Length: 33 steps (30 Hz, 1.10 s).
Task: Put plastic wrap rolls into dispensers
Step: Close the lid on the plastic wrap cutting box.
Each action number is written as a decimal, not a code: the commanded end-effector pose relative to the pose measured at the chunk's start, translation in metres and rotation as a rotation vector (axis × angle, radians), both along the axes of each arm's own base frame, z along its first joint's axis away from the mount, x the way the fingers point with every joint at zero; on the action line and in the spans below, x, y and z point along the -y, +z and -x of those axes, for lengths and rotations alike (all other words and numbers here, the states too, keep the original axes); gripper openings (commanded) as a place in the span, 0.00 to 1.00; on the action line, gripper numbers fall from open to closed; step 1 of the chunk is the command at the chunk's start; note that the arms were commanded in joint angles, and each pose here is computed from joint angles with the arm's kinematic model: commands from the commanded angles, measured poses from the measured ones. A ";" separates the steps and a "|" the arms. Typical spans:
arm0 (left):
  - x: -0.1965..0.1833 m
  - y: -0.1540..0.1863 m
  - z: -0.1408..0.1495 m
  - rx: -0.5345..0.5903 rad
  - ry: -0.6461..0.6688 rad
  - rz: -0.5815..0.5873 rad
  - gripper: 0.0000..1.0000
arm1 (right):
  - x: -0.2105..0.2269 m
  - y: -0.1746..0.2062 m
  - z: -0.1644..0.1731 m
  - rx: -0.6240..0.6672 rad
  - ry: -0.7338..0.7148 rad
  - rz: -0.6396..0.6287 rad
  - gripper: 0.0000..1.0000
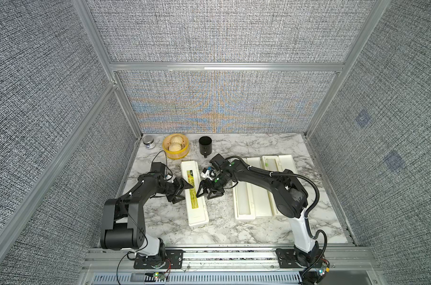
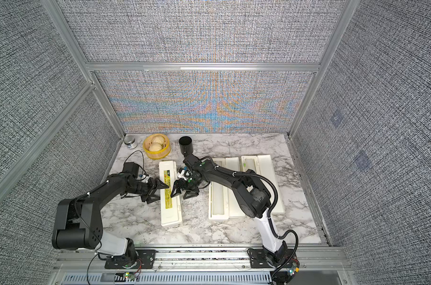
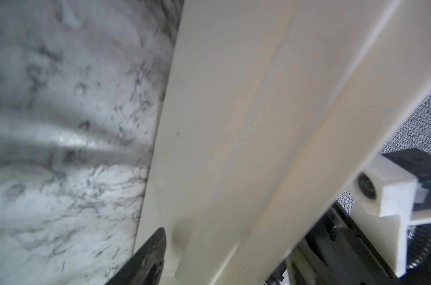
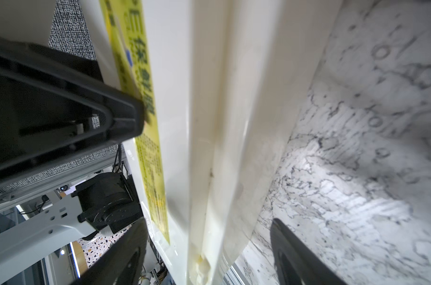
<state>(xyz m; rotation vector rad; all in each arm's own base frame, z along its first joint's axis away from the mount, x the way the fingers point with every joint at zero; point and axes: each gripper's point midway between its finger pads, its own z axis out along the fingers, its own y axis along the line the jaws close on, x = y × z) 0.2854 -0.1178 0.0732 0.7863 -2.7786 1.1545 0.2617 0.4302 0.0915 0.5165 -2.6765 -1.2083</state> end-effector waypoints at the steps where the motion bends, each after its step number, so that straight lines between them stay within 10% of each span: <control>1: -0.023 -0.019 -0.012 -0.014 0.011 -0.151 0.72 | -0.004 0.008 -0.018 0.021 -0.015 -0.042 0.80; 16: -0.022 -0.023 -0.078 0.044 0.047 -0.068 0.69 | -0.032 0.004 -0.082 0.054 -0.082 -0.119 0.80; 33: -0.009 -0.049 -0.067 -0.006 0.072 0.035 0.66 | -0.063 -0.010 -0.071 0.015 -0.044 -0.160 0.78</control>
